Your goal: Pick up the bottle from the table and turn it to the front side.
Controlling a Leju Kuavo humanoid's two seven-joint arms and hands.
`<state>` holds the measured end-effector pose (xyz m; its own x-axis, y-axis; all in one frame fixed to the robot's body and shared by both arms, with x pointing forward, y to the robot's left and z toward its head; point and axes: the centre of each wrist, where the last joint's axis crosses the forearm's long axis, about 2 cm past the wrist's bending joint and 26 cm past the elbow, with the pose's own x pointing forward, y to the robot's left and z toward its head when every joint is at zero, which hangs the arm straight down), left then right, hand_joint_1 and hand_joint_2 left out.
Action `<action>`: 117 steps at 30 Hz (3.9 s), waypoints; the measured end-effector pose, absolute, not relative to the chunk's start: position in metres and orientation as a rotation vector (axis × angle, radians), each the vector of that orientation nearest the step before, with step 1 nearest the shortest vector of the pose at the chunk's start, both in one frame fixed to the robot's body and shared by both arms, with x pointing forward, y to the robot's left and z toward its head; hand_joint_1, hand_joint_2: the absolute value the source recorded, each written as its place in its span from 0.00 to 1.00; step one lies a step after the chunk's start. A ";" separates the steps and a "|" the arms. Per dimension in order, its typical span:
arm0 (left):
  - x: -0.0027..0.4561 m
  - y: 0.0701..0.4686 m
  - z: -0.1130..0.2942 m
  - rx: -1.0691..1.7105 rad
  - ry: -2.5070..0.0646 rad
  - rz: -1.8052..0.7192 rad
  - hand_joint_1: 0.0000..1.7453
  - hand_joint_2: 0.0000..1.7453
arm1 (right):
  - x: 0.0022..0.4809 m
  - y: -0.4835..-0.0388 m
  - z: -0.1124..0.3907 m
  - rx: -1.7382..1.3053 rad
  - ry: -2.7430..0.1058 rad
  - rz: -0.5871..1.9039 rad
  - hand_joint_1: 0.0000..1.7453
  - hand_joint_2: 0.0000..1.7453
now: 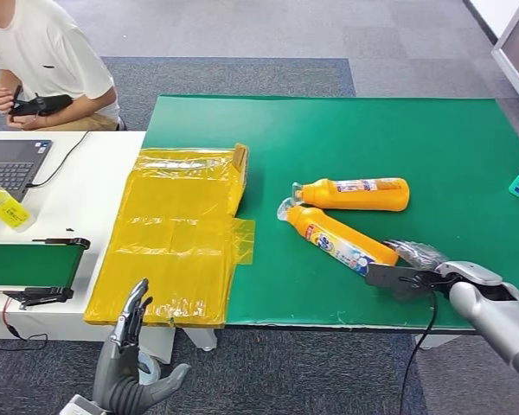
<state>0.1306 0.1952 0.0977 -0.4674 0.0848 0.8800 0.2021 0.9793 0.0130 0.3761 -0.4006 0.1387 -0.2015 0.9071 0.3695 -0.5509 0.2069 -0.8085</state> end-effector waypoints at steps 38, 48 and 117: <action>0.117 0.200 0.096 -0.159 -2.010 -0.069 0.00 1.00 | 0.379 -0.429 0.242 -0.508 -1.165 1.307 0.00 1.00; 0.111 0.206 0.102 -0.103 -2.012 -0.016 0.00 1.00 | 0.378 -0.365 0.212 -0.526 -1.202 1.346 0.00 1.00; 0.116 0.225 0.121 -0.005 -2.099 0.155 0.00 1.00 | 0.327 -0.269 0.135 -0.883 -1.060 1.147 0.00 1.00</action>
<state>0.1163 0.2254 0.1214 -0.5089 0.0665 0.8582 -0.0600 0.9918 -0.1125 0.3268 -0.2689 0.1353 0.0747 0.9786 0.1917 -0.2681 0.2049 -0.9413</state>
